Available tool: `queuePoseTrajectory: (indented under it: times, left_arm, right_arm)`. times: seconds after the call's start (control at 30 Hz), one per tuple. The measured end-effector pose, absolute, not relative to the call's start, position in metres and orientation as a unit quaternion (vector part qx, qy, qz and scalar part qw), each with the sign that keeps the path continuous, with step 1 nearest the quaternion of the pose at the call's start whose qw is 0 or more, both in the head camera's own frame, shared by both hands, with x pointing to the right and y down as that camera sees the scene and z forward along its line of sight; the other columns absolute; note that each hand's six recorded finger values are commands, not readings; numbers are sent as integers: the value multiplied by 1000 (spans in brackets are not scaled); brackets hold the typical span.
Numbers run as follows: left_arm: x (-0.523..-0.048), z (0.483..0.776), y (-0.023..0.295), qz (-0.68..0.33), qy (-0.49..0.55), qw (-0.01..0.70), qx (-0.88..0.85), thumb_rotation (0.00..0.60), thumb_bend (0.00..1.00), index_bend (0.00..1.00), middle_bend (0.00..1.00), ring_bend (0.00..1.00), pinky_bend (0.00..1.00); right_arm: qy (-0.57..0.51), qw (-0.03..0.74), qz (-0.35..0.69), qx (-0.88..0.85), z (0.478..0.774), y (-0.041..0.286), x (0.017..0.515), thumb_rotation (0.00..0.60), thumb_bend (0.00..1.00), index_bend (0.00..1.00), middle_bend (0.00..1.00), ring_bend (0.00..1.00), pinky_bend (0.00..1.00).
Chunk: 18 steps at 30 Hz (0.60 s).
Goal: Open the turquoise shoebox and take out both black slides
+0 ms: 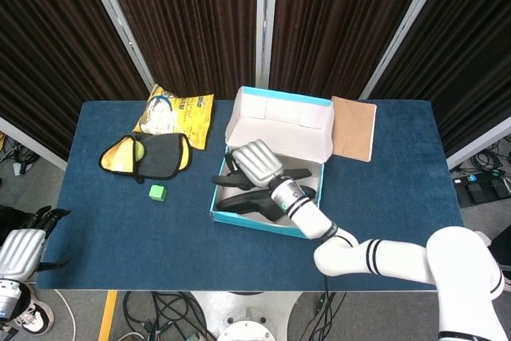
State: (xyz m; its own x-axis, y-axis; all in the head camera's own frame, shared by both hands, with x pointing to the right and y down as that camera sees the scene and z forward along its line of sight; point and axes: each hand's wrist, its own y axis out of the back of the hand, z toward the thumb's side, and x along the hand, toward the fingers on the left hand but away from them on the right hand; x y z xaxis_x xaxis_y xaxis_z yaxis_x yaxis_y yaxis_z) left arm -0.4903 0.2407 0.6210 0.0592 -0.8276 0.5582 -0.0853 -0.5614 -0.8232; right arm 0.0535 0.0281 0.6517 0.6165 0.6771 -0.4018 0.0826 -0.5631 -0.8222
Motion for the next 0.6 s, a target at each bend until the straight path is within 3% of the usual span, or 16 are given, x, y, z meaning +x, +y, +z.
queuePoseTrajectory:
  times: [0.37, 0.6]
  left_arm:
    - [-485, 623, 238, -585, 350, 317, -660, 600, 4, 157, 148, 81, 296]
    - [-480, 623, 237, -580, 348, 320, -664, 600, 4, 157, 148, 81, 296]
  right_arm:
    - [-333, 499, 268, -754, 563, 13, 84, 600, 398, 903, 737, 600, 759]
    - [-351, 556, 320, -682, 549, 13, 150, 600, 393, 903, 736, 600, 759]
